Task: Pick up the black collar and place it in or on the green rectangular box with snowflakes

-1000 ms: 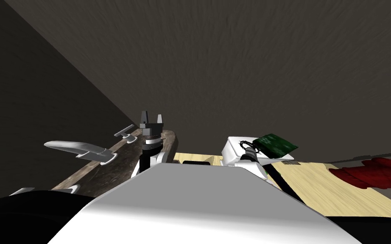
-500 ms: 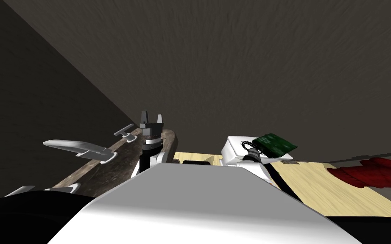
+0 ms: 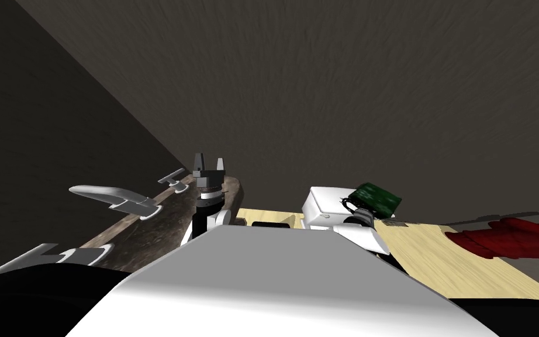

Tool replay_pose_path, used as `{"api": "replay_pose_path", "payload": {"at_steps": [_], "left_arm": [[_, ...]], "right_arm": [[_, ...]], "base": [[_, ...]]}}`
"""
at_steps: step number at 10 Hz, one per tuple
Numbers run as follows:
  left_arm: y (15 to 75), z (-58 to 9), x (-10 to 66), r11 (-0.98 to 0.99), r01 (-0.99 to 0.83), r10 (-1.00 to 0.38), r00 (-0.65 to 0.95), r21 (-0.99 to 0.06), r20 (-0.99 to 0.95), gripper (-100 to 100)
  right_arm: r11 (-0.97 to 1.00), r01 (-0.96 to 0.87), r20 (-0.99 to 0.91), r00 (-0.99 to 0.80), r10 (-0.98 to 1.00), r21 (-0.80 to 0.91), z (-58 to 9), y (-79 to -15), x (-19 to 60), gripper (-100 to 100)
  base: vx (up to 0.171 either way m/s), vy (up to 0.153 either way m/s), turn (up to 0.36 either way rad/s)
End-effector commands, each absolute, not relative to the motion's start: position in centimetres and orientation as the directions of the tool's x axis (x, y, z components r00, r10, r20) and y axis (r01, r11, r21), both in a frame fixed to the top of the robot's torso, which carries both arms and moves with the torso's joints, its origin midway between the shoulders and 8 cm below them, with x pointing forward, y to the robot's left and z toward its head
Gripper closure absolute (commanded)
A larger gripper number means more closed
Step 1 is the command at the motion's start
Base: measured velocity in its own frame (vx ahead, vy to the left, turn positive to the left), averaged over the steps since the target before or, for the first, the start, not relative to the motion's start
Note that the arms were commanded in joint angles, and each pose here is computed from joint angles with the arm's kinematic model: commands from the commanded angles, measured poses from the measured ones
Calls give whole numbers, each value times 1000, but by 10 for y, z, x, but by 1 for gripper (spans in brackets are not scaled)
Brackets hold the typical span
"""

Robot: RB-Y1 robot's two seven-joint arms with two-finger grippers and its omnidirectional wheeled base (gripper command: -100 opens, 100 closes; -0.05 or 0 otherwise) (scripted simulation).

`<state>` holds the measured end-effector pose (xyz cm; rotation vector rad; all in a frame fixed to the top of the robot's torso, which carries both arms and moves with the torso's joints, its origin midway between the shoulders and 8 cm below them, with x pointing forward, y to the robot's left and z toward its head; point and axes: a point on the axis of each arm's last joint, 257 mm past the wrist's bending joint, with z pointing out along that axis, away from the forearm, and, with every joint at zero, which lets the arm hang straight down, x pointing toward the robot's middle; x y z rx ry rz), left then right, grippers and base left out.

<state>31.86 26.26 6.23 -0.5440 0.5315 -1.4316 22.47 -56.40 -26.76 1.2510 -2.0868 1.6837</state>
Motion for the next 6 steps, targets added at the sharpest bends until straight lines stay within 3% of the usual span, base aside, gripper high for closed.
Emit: {"api": "replay_pose_path", "payload": {"at_steps": [1,6], "left_arm": [[263,62,319,63,766,-998,68,-639,-16,0],[263,62,319,63,766,-998,68,-639,-16,0]], "right_arm": [[45,-677,588,-669,-455,-735,-255,-578,212,100],[143,-620,535,-754,-381,-772,-229,-599,182,100]], "base": [[-22,-79,17],[-18,-74,21]]}}
